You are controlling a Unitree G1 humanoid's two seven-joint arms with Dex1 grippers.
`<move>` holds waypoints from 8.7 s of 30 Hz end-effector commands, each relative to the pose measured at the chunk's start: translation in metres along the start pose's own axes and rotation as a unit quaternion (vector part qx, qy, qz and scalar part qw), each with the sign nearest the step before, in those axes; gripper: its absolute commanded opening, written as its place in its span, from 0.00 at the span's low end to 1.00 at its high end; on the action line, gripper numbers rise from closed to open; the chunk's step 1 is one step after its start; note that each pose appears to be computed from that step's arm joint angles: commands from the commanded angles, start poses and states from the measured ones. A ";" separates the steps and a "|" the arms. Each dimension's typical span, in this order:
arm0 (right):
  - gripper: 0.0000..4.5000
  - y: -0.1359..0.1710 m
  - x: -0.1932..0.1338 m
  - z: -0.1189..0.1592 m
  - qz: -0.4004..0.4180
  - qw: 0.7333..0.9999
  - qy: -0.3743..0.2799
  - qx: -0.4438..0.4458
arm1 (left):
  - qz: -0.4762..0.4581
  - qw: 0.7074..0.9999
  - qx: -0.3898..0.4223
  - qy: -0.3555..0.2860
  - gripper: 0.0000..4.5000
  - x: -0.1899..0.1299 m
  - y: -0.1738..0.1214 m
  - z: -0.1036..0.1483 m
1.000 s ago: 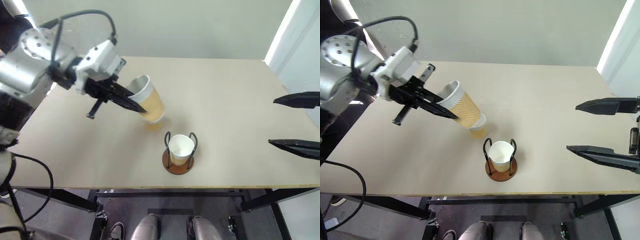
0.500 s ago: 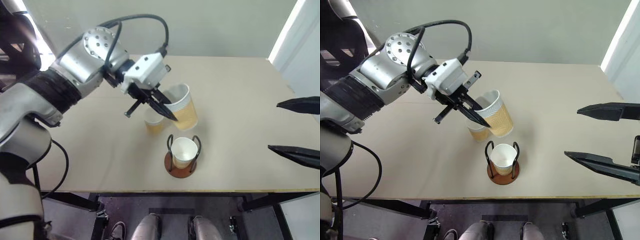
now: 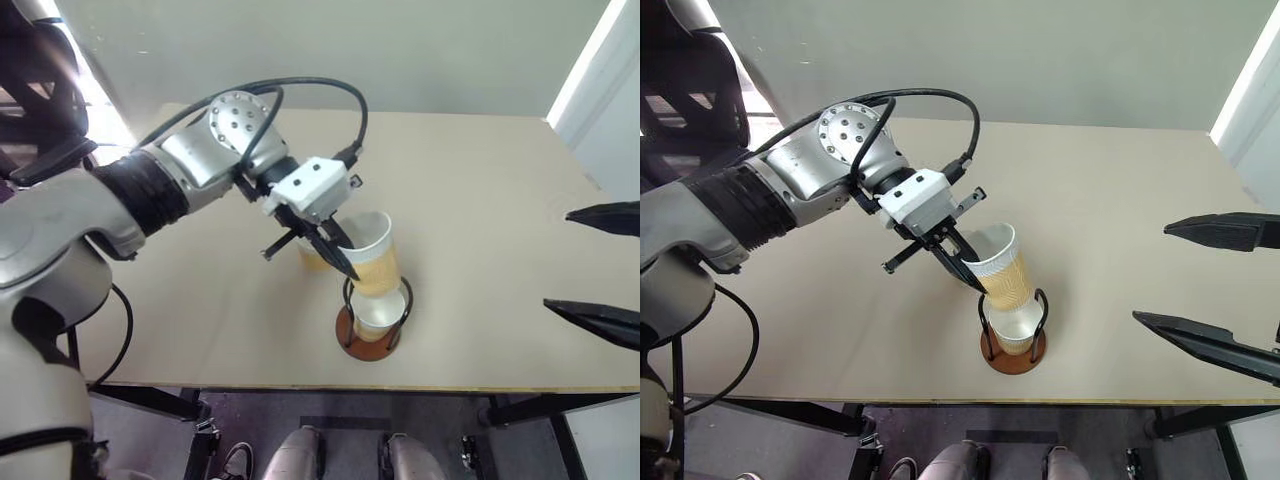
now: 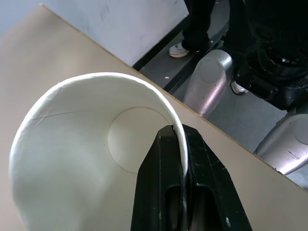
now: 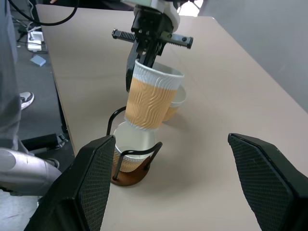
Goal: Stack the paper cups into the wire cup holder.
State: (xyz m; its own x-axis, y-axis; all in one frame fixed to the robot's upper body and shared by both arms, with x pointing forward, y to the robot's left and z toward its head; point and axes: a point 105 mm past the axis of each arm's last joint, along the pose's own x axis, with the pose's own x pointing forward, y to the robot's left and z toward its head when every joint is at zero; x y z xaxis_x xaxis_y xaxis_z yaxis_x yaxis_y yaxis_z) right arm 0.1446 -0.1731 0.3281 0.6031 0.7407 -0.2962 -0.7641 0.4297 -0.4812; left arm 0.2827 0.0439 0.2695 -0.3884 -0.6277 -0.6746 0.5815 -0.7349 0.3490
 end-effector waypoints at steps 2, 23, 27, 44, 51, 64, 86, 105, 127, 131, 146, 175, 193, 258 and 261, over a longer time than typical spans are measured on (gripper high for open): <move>0.86 0.003 -0.005 0.008 -0.021 1.000 -0.001 -0.018 | -0.023 0.999 0.036 0.002 0.00 0.002 0.003 0.010; 0.86 0.008 -0.003 0.005 -0.044 0.999 0.009 -0.007 | -0.058 0.997 0.037 0.035 0.00 0.013 0.001 -0.007; 0.86 0.008 -0.003 0.004 -0.045 0.999 0.010 -0.005 | -0.067 0.996 0.040 0.043 0.00 0.015 0.000 -0.011; 0.86 0.010 -0.002 0.005 -0.053 0.999 0.009 -0.007 | -0.080 0.993 0.063 0.056 0.00 0.022 0.005 -0.014; 0.86 0.010 -0.002 0.004 -0.057 0.998 0.009 -0.006 | -0.079 0.994 0.061 0.055 0.31 0.023 0.007 -0.014; 0.86 0.008 -0.002 0.002 -0.059 0.998 0.010 -0.005 | -0.009 0.997 0.065 0.048 0.99 0.008 0.028 -0.007; 0.86 -0.001 0.002 0.004 -0.028 0.999 -0.006 -0.016 | 0.151 0.957 -0.194 0.156 0.99 -0.039 0.002 -0.119; 0.86 0.002 -0.006 0.010 -0.039 0.999 0.020 -0.016 | 0.142 0.949 -0.189 0.208 0.09 -0.034 0.006 -0.129; 0.86 -0.003 -0.010 0.009 -0.057 0.998 0.020 -0.027 | 0.138 0.981 0.052 -0.128 0.01 -0.052 0.049 0.074; 0.86 -0.002 -0.011 0.010 -0.062 0.997 0.024 -0.030 | 0.088 0.989 0.044 -0.110 0.01 -0.034 0.039 0.068; 0.86 0.003 -0.014 0.009 -0.072 0.996 0.035 -0.027 | -0.006 0.998 0.050 0.032 0.01 -0.013 0.021 0.028; 0.86 0.006 -0.013 0.007 -0.080 0.996 0.033 -0.026 | -0.068 0.995 0.060 0.040 0.01 0.000 0.004 0.025; 0.86 0.006 -0.011 0.008 -0.078 0.996 0.034 -0.025 | -0.079 0.995 0.042 0.037 0.05 0.014 0.009 0.010; 0.86 -0.044 0.008 -0.089 -0.042 0.995 0.014 0.095 | 0.448 0.816 -0.358 -0.076 0.92 -0.116 -0.122 -0.095; 0.86 -0.043 0.009 -0.085 -0.039 0.995 0.014 0.095 | 0.441 0.819 -0.359 -0.073 0.92 -0.116 -0.121 -0.096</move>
State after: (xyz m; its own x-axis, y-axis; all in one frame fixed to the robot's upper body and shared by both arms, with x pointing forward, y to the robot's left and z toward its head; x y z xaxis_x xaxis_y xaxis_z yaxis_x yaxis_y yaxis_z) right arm 0.2059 -0.2304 0.2631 0.6491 0.6909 -0.3183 -0.7604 0.5781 -0.2959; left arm 0.3259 0.2282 0.2280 0.3481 -0.8927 -0.2862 0.9375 0.3311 0.1075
